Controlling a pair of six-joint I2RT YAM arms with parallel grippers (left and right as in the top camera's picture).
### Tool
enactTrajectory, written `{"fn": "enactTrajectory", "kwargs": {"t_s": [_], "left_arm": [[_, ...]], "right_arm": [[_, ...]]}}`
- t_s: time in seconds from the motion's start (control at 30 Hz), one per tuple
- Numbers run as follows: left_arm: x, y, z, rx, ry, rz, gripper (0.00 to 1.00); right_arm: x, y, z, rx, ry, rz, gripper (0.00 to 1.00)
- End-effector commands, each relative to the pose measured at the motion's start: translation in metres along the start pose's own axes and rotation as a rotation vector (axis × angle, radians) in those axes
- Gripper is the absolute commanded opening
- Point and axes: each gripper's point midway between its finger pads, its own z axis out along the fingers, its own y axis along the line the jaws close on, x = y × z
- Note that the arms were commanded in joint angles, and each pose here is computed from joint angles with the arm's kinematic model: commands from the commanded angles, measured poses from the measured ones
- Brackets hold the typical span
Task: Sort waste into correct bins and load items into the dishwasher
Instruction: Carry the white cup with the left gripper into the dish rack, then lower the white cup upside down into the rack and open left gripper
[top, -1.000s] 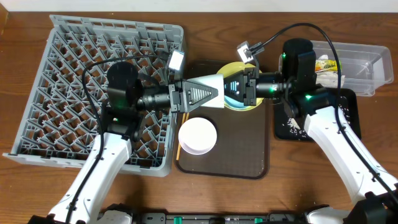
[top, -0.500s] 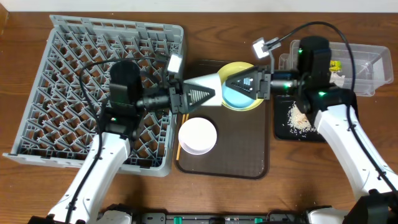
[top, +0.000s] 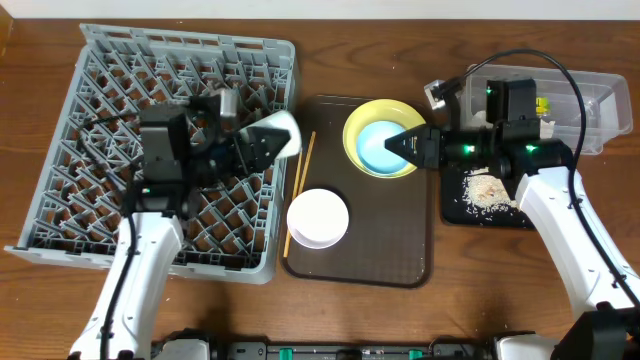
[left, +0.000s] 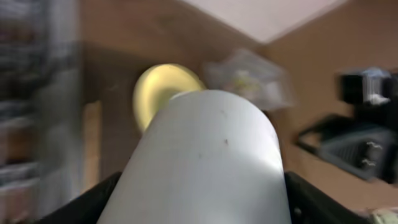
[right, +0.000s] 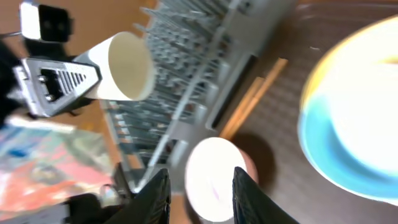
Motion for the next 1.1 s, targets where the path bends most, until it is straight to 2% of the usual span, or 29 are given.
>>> {"fn": "enactTrajectory", "kwargs": {"t_s": [0.0, 0.2, 0.27, 0.37, 0.43, 0.53, 0.7, 0.73, 0.83, 0.9, 0.97, 1.07], "left_arm": [[-0.022, 0.029, -0.031, -0.250, -0.104, 0.067, 0.06], [-0.005, 0.089, -0.108, -0.741, -0.111, -0.082, 0.06], [0.006, 0.103, -0.125, -0.842, -0.091, -0.121, 0.07], [0.027, 0.116, -0.137, -0.911, -0.024, -0.187, 0.07], [0.037, 0.123, -0.138, -0.929, 0.022, -0.224, 0.07], [0.052, 0.134, -0.137, -0.955, 0.094, -0.273, 0.07], [0.069, 0.154, -0.126, -0.979, 0.199, -0.328, 0.08], [0.072, 0.158, -0.124, -0.983, 0.217, -0.337, 0.10], [0.080, 0.167, -0.119, -0.991, 0.262, -0.361, 0.33], [0.084, 0.172, -0.116, -1.000, 0.288, -0.374, 0.41], [0.089, 0.179, -0.115, -1.016, 0.316, -0.386, 0.55], [0.090, 0.181, -0.114, -1.017, 0.323, -0.390, 0.55]], "right_arm": [[0.000, -0.026, -0.003, 0.156, -0.006, -0.056, 0.30], [0.017, -0.048, -0.019, 0.341, 0.053, -0.056, 0.28], [0.021, -0.055, -0.030, 0.426, 0.075, -0.064, 0.29], [0.025, -0.060, -0.046, 0.526, 0.103, -0.072, 0.36], [0.026, -0.055, -0.050, 0.528, 0.110, -0.092, 0.42], [0.023, -0.047, -0.054, 0.519, 0.090, -0.107, 0.42], [0.024, -0.046, -0.054, 0.518, 0.092, -0.107, 0.47], [0.024, -0.046, -0.054, 0.518, 0.093, -0.106, 0.47], [0.024, -0.046, -0.055, 0.519, 0.093, -0.105, 0.48], [0.025, -0.046, -0.055, 0.519, 0.095, -0.103, 0.48], [0.026, -0.046, -0.055, 0.519, 0.098, -0.101, 0.48], [0.026, -0.046, -0.055, 0.519, 0.099, -0.100, 0.48]]}}
